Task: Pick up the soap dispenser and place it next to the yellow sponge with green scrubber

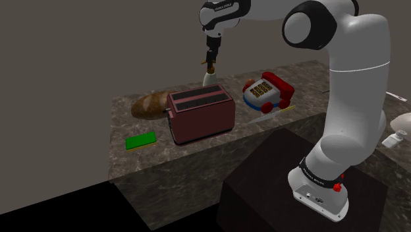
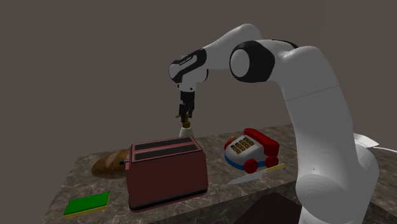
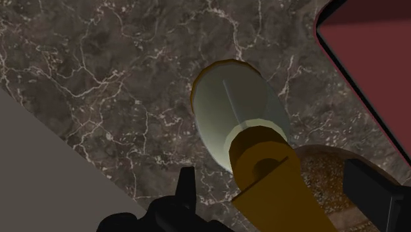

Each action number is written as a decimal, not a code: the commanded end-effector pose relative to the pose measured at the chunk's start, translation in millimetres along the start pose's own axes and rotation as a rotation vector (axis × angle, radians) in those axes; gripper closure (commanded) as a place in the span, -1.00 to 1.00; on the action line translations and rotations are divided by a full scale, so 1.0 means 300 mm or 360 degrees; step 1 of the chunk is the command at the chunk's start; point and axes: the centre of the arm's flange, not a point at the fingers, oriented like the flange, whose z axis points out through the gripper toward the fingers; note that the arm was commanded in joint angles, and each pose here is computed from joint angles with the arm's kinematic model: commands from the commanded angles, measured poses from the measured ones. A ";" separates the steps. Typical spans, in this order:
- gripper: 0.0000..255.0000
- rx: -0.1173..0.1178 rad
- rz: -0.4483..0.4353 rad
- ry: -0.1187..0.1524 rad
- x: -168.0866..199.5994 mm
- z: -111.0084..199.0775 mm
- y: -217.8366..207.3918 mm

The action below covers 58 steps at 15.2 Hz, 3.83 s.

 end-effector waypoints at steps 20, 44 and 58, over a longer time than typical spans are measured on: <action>1.00 0.0000 0.0000 0.0000 0.007 -0.158 -0.005; 1.00 0.0000 0.0000 0.0000 0.210 -0.284 -0.640; 1.00 0.0000 0.0000 0.0000 0.394 -0.258 -1.227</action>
